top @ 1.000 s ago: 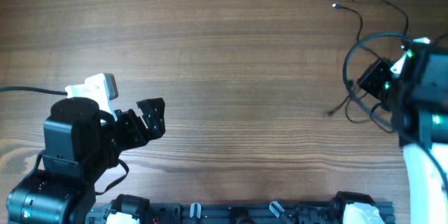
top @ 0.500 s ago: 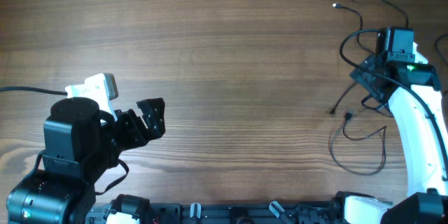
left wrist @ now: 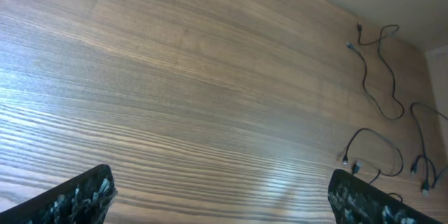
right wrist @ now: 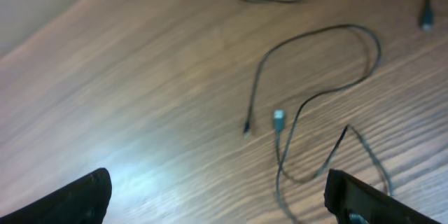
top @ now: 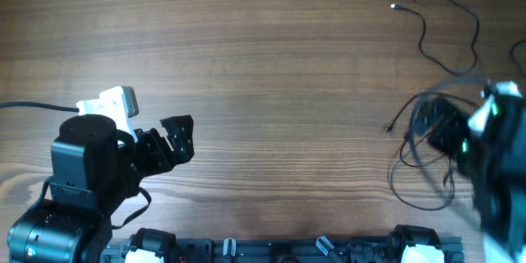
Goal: Untangle cables
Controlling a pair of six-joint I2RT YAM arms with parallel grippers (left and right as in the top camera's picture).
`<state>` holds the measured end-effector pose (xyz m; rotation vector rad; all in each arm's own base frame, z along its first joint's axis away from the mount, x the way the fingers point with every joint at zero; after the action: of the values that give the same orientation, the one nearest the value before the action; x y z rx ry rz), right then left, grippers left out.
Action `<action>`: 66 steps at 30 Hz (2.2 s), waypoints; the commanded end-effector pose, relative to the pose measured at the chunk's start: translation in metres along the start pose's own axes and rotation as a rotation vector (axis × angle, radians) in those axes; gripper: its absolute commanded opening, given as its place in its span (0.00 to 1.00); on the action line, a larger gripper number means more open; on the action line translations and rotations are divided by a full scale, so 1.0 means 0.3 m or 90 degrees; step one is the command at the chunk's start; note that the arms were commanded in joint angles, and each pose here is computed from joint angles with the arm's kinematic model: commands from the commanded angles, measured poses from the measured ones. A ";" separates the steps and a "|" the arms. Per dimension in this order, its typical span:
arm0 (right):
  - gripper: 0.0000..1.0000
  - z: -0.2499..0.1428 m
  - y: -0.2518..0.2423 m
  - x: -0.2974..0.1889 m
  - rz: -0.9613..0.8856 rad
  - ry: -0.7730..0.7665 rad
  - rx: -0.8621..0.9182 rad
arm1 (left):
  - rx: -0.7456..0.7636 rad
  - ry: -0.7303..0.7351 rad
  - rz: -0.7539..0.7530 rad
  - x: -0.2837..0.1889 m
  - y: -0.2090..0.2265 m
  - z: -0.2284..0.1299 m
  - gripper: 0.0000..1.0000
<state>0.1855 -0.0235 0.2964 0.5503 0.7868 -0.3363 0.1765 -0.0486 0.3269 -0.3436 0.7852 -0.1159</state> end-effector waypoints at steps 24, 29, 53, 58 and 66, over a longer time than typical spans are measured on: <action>1.00 -0.293 -0.172 0.132 -0.087 0.078 0.329 | 0.011 -0.006 0.003 -0.003 0.000 0.004 1.00; 1.00 -0.313 -0.254 0.335 -0.204 0.042 0.423 | 0.011 -0.006 0.003 -0.003 0.000 0.004 1.00; 0.53 -0.040 -0.055 0.843 -0.018 -0.064 0.291 | 0.011 -0.006 0.003 -0.003 0.000 0.004 1.00; 1.00 -0.053 -0.055 0.835 -0.020 -0.048 0.290 | 0.011 -0.006 0.003 -0.003 0.000 0.004 1.00; 0.99 0.063 -0.040 0.599 -0.019 -0.145 0.298 | 0.011 -0.006 0.003 -0.003 0.000 0.004 1.00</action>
<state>0.3121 -0.0507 0.1252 0.9410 0.6369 -0.6042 0.1768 -0.0486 0.3271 -0.3439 0.7836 -0.1159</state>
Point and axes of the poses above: each gripper's point midway between its finger pads, its own x axis out along the fingers, its own y axis along the line the jaws close on, z = x × y, the point moved 4 cm from there along -x, back along the fingers, and after that the axes turned 6 degrees about x, right-handed, at the moved point
